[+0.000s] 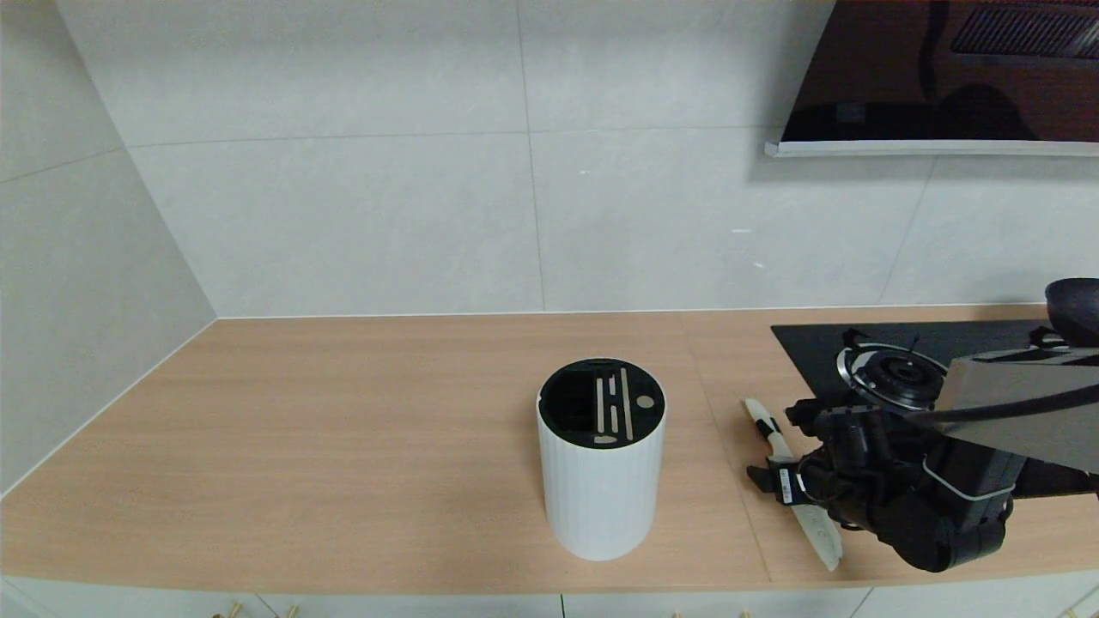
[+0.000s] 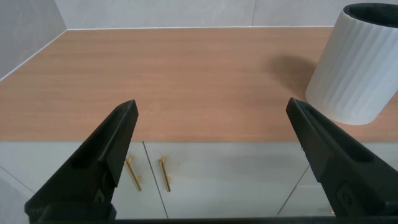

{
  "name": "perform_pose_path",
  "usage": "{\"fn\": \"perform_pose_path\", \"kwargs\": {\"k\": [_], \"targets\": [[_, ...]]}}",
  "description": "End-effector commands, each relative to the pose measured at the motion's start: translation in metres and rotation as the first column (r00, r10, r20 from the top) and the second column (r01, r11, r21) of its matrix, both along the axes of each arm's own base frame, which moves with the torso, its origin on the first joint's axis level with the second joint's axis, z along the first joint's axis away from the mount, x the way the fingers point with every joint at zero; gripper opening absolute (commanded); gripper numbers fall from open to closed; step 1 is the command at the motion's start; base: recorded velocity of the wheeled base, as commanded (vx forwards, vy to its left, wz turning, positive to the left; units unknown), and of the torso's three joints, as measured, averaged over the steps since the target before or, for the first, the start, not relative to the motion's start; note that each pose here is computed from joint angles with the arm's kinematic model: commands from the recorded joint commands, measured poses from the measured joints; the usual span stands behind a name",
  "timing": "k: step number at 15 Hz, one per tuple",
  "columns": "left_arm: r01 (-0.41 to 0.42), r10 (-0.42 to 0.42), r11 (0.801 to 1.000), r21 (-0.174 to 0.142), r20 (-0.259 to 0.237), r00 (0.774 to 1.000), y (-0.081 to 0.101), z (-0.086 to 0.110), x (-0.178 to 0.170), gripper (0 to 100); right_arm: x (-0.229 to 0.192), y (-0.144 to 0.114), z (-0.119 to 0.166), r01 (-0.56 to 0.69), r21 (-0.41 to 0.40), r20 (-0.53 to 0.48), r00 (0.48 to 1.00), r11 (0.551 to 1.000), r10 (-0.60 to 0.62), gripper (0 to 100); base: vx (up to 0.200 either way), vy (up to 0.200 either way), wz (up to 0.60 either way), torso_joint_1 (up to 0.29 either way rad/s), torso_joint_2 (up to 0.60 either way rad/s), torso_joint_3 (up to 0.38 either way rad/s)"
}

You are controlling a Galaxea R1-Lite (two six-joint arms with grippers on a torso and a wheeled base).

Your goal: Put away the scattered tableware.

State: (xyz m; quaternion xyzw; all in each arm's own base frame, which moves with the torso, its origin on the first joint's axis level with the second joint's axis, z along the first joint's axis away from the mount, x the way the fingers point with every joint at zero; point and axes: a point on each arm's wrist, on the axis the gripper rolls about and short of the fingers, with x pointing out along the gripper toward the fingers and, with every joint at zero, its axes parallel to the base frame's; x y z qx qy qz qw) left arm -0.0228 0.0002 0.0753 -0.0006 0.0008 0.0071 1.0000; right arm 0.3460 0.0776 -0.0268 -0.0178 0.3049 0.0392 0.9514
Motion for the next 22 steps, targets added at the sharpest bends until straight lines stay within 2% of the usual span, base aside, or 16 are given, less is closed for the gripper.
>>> {"fn": "perform_pose_path", "kwargs": {"k": [1,7,11,17,18,19,22], "targets": [[-0.001,0.001,1.0,0.0,-0.001,1.0,0.0,0.0,0.0,100,0.0,0.0,-0.001,-0.001,-0.001,-0.003,1.0,1.0,0.001,0,0.0,0.0,0.0,0.0,0.0,0.0],[-0.001,0.001,1.0,0.0,-0.001,1.0,0.0,0.0,0.0,100,0.001,0.0,-0.001,0.005,-0.002,0.001,1.0,1.0,-0.005,0,0.0,0.0,0.0,0.0,0.0,0.0],[-0.001,0.001,1.0,0.0,0.0,1.0,0.0,0.0,0.0,100,0.0,0.0,0.009,0.008,0.003,0.023,1.0,1.0,-0.009,0,0.0,0.0,0.0,0.0,0.0,0.0],[-0.001,0.001,1.0,0.009,0.0,1.0,0.0,0.0,0.0,100,-0.019,-0.004,0.06,0.004,0.029,0.127,0.992,1.0,-0.008,0,0.0,0.0,0.0,0.0,0.0,0.0],[-0.001,0.001,1.0,0.009,0.0,1.0,0.0,0.0,0.0,100,-0.019,-0.004,0.06,0.004,0.029,0.127,0.992,1.0,-0.008,0,0.0,0.0,0.0,0.0,0.0,0.0],[0.005,-0.005,0.999,0.049,-0.002,1.0,0.0,0.0,0.0,100,-0.026,-0.005,0.081,-0.007,0.035,0.176,0.984,0.999,0.0,0,0.0,0.0,0.0,0.0,0.0,0.0],[0.018,-0.019,0.998,0.052,0.009,1.0,0.0,0.001,0.0,100,-0.038,0.0,0.114,-0.031,0.052,0.268,0.963,0.998,0.016,0,0.0,0.0,0.0,0.0,0.0,0.0]]}}
